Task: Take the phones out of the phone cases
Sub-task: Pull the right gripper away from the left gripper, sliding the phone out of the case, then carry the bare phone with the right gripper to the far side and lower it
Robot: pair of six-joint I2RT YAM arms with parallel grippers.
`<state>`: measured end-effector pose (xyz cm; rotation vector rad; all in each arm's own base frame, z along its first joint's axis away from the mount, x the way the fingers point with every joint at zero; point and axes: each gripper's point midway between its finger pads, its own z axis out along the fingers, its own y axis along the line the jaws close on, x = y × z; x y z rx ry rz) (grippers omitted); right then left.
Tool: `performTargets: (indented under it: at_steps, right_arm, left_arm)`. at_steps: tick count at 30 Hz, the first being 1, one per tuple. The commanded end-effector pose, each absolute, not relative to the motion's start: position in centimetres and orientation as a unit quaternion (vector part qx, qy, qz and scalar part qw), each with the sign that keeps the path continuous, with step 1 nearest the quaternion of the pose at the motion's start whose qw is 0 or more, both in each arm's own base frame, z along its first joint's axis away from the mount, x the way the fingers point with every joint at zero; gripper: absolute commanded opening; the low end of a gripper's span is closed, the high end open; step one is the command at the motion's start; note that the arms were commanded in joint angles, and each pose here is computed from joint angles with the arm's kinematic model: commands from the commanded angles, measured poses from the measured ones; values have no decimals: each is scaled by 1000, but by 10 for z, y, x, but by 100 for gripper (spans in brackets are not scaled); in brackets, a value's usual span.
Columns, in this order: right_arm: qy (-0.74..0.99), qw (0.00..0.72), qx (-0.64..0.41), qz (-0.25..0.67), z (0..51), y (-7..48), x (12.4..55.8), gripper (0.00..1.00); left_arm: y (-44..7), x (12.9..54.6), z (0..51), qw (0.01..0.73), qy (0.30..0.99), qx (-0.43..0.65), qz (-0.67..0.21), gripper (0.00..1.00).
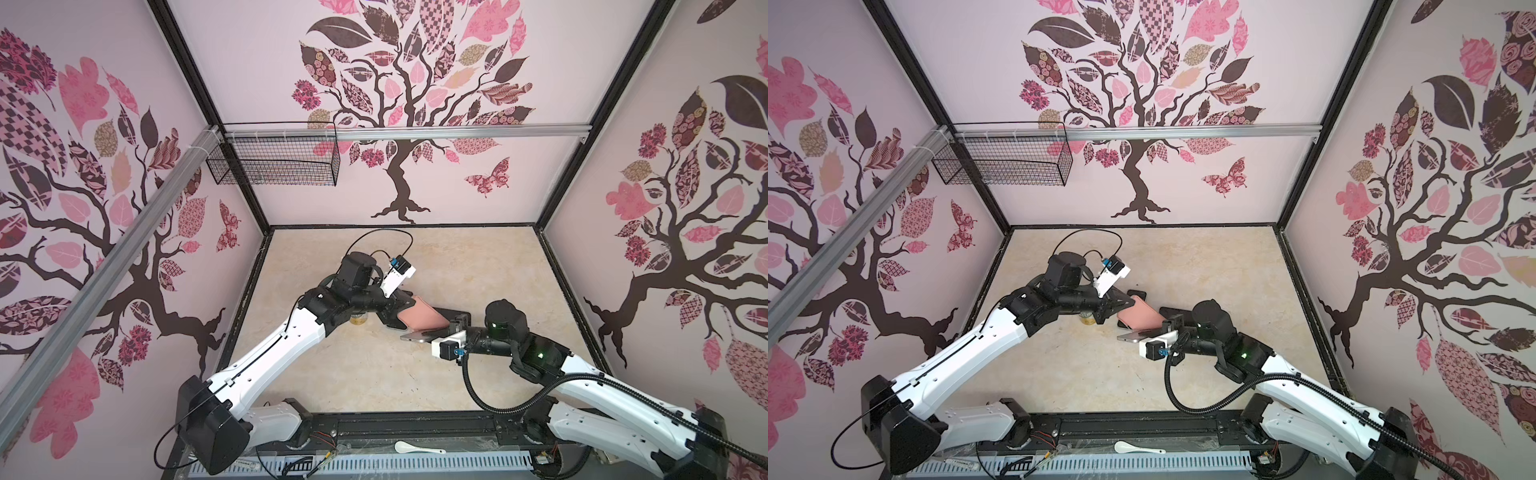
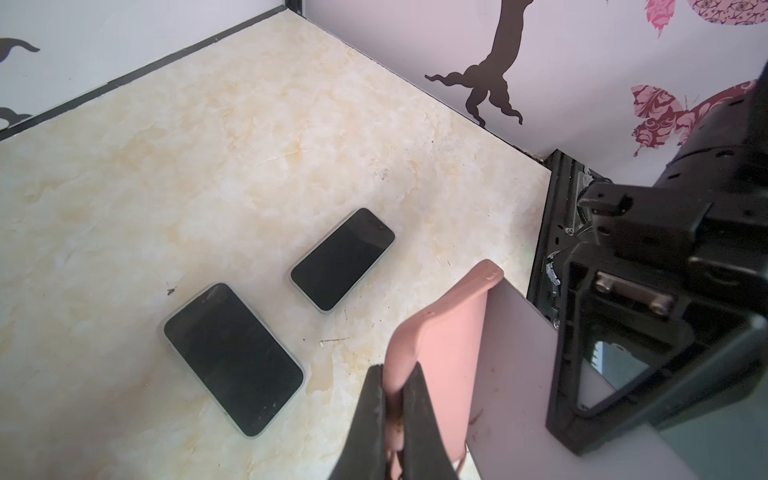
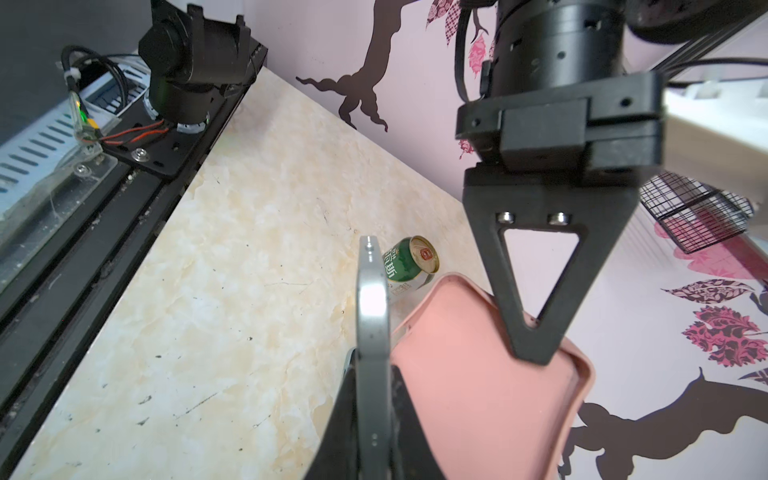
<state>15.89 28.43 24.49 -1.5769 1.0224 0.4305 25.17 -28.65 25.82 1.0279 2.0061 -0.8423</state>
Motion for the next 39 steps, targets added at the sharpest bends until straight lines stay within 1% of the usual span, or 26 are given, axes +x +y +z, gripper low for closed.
performTargets:
  at_steps: [1, 8, 12, 18, 23, 31, 34, 39]
  right_arm:
    - [420, 607, -627, 250, 286, 284, 142, 0]
    - [383, 655, -578, 301, 336, 281, 129, 0]
    - [422, 664, -535, 309, 349, 278, 142, 0]
    - [570, 631, -415, 323, 336, 265, 188, 0]
    - [655, 598, -308, 344, 323, 239, 233, 0]
    - [772, 484, -177, 372, 274, 204, 306, 0]
    - [801, 448, -131, 374, 255, 188, 336, 0]
    - [832, 409, -65, 368, 226, 165, 389, 0]
  left_arm:
    - [-238, 303, 252, 418, 825, 308, -224, 0]
    - [-223, 311, 240, 411, 841, 283, -209, 0]
    - [-221, 310, 244, 421, 838, 275, -214, 0]
    - [-210, 303, 271, 467, 817, 259, -217, 0]
    - [-199, 297, 286, 502, 799, 227, -241, 0]
    - [-187, 297, 295, 530, 786, 185, -259, 0]
    - [-179, 300, 299, 532, 778, 159, -293, 0]
    - [-157, 313, 297, 534, 765, 97, -346, 0]
